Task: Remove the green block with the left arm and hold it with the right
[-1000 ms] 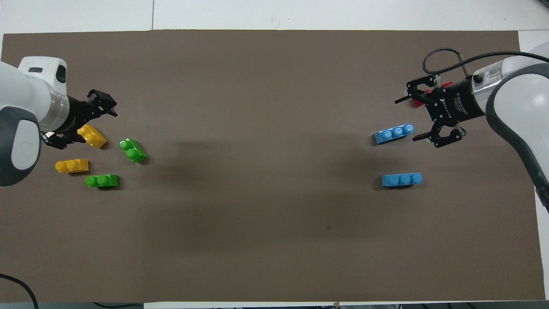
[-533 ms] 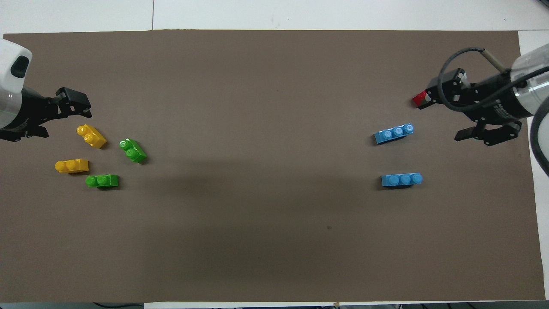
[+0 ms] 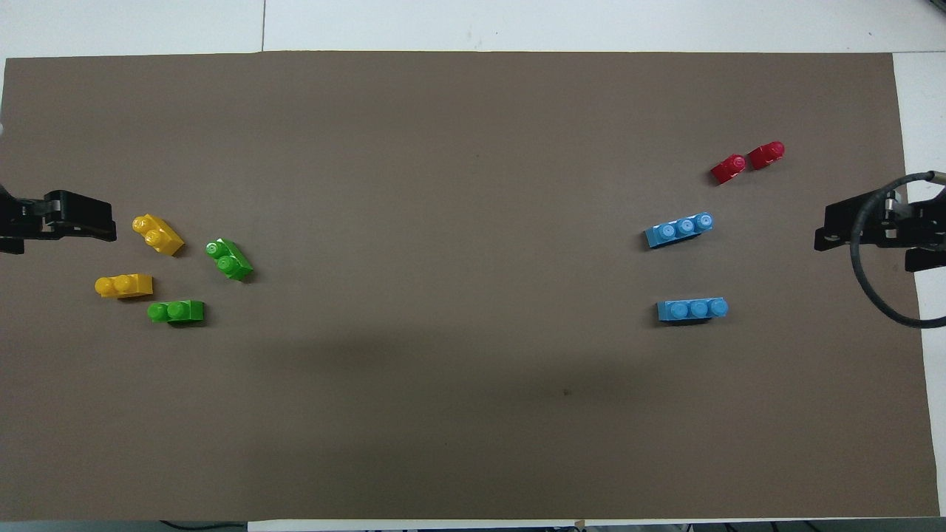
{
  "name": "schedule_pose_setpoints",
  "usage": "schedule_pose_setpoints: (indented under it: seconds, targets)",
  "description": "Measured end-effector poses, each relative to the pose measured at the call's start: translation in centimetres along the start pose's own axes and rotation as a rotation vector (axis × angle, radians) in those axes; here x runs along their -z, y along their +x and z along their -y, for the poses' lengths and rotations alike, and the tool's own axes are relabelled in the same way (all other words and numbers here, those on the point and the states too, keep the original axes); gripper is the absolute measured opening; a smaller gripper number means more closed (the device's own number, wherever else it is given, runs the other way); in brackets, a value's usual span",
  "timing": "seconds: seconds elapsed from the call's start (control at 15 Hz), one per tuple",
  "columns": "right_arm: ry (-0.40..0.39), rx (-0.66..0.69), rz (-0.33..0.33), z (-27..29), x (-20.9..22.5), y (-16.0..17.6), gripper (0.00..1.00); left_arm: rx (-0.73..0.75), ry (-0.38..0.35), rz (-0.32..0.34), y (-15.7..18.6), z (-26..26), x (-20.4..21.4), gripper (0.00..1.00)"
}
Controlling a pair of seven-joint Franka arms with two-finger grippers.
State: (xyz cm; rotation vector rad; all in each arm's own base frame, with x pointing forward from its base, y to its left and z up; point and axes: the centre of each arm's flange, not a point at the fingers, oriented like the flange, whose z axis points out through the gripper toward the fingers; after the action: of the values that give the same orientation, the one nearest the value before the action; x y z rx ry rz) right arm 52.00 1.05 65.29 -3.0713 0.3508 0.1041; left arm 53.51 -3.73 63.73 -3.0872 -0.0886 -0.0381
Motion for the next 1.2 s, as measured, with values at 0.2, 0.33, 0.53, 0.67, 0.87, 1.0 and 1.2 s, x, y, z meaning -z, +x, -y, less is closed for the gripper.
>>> schedule_pose_setpoints:
  seconds: [0.2,0.33,0.53,0.67,0.87,1.0,1.2]
  targets:
    - [-0.002,0.009,0.009,-0.7,0.3,-0.3,1.0,-0.008,-0.003,-0.008,0.0,-0.1,0.6,1.0]
    - [-0.002,-0.001,0.011,-1.2,0.3,-0.2,1.0,-0.006,-0.004,-0.006,0.0,0.0,0.5,1.0]
    - [-0.002,-0.007,0.018,-1.9,0.2,-0.2,1.0,0.014,-0.05,0.008,0.2,0.6,0.1,1.0]
    - [-0.006,-0.007,0.026,-1.9,0.0,-0.2,1.0,0.017,-0.068,0.025,0.2,0.7,-0.1,1.0]
    - [-0.018,-0.009,0.043,-2.0,-0.5,-0.1,1.0,0.009,-0.072,0.024,0.2,0.3,0.8,1.0]
    - [-0.035,-0.012,0.044,-2.2,-0.7,0.0,1.0,0.008,-0.073,0.019,0.2,0.3,1.4,1.0]
    - [-0.049,-0.014,0.054,-2.2,-1.4,0.5,1.0,0.012,-0.073,0.02,0.2,0.6,1.5,1.0]
